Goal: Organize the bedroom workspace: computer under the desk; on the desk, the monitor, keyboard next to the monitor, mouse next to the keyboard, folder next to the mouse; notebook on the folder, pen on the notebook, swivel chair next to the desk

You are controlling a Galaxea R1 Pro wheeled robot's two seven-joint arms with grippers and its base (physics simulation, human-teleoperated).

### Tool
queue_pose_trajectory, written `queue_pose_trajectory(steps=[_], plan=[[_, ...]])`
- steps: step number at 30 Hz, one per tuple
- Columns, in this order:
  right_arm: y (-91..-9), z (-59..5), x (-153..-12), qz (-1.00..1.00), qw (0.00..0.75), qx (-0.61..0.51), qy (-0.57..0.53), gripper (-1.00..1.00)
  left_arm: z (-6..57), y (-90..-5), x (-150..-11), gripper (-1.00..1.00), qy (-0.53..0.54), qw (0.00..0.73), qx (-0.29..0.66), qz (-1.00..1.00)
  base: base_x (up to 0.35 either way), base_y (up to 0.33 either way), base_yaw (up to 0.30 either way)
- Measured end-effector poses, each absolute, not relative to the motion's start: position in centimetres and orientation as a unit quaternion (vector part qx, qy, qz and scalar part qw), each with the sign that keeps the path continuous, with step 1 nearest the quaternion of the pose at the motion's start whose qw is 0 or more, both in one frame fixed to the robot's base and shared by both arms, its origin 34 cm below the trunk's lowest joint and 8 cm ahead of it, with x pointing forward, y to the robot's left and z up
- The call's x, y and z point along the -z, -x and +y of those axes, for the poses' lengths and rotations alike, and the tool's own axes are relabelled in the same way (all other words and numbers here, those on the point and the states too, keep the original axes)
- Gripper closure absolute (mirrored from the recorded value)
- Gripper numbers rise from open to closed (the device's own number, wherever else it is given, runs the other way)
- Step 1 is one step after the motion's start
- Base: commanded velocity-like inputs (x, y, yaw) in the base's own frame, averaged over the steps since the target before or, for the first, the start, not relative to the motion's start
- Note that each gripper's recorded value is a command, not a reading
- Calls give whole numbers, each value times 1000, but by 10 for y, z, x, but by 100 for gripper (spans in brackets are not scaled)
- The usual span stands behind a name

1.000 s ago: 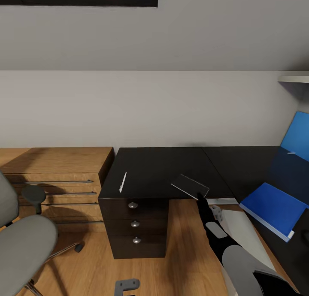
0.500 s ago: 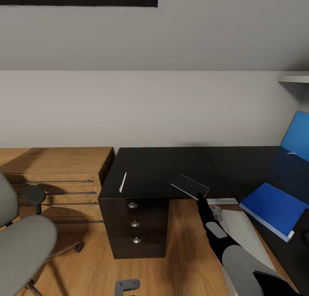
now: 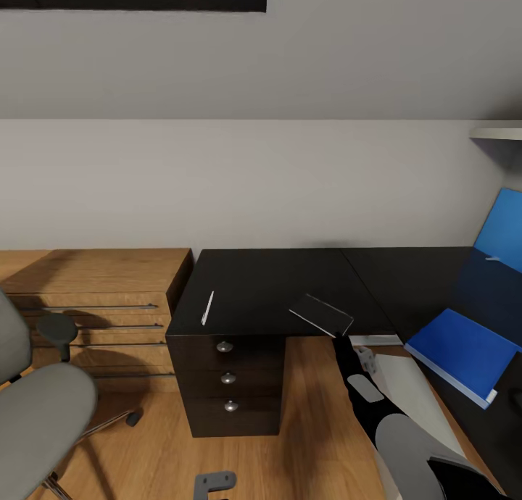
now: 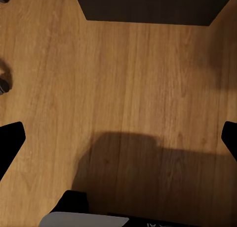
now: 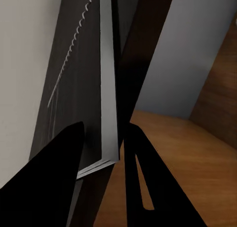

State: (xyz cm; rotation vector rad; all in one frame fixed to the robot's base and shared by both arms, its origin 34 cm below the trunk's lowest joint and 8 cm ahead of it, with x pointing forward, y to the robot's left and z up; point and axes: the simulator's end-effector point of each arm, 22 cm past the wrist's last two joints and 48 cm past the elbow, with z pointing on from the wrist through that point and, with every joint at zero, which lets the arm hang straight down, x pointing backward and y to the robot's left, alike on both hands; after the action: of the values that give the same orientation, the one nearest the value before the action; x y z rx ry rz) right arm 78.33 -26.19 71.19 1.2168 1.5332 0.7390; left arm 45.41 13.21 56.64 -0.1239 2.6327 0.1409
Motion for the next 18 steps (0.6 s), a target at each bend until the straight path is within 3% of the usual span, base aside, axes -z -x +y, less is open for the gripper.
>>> queue_pose_trajectory(steps=[18], plan=[[-785,-263,-727,632,502,-307,-504,100,131,-455,-581,-100,46,248,-51,966,0,0,0]])
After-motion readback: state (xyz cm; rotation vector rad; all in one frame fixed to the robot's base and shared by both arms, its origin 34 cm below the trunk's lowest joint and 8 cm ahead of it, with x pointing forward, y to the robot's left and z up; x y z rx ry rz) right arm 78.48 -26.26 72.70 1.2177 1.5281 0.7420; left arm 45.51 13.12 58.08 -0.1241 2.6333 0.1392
